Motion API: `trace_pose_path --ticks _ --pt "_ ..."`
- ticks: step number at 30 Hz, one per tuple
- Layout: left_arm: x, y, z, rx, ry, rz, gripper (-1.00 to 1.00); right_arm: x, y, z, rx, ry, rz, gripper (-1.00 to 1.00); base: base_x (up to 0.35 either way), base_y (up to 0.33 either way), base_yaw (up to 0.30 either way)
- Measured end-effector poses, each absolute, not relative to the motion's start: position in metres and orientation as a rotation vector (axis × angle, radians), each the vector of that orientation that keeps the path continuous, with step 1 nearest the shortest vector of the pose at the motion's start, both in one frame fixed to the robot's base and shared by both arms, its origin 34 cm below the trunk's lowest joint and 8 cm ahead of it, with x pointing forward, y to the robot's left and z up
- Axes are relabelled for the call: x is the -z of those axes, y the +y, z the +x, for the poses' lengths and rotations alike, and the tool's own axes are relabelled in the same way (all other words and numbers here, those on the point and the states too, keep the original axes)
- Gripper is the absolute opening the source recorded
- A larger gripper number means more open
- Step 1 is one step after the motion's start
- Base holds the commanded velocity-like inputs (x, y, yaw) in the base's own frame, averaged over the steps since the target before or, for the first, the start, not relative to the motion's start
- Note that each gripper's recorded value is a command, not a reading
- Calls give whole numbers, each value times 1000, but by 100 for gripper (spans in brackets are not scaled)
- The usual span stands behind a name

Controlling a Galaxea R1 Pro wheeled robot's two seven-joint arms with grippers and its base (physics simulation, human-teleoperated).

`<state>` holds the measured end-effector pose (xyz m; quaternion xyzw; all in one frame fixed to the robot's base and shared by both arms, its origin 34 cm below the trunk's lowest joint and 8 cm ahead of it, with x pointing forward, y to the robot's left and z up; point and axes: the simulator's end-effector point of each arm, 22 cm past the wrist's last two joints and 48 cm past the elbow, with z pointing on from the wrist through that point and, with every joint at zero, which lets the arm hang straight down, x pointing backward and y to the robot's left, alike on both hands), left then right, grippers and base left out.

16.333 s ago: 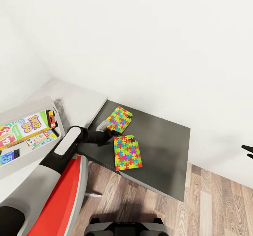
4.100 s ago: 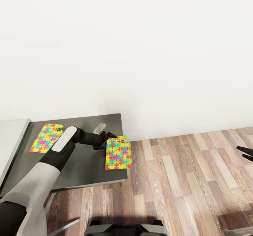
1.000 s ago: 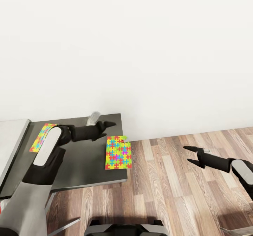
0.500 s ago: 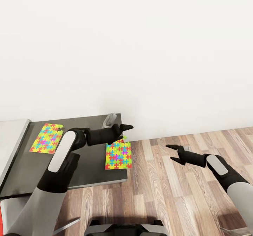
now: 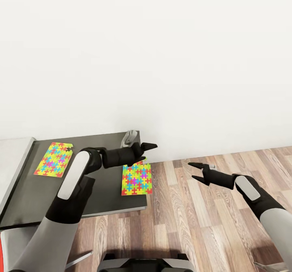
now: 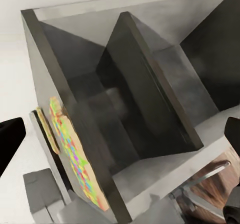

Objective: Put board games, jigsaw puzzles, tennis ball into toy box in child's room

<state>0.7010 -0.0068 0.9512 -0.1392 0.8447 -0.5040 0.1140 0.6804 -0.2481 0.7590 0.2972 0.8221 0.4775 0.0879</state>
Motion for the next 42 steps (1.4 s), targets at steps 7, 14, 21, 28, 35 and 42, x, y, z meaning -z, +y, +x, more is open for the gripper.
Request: trace_pose_path --ticks 7,14,21,28,35,42 --pt "-951 -8 701 1480 2478 -411 100 -772 -245 685 -1487 2390 860 100 0 0 0" --pt "-950 -8 701 1480 2479 -412 100 -780 -244 688 -1530 2353 842 100 0 0 0" --pt "-950 -7 701 1479 2479 -413 100 -782 -243 687 -1537 2354 826 100 0 0 0" --pt "-950 -7 701 1479 2480 -414 100 -782 -243 686 -1537 2358 820 100 0 0 8" --pt "-948 -7 701 1479 2482 -416 100 -779 -246 684 -1531 2364 829 100 0 0 56" --pt "-948 -7 701 1479 2483 -417 100 -777 -247 684 -1529 2364 834 100 0 0 29"
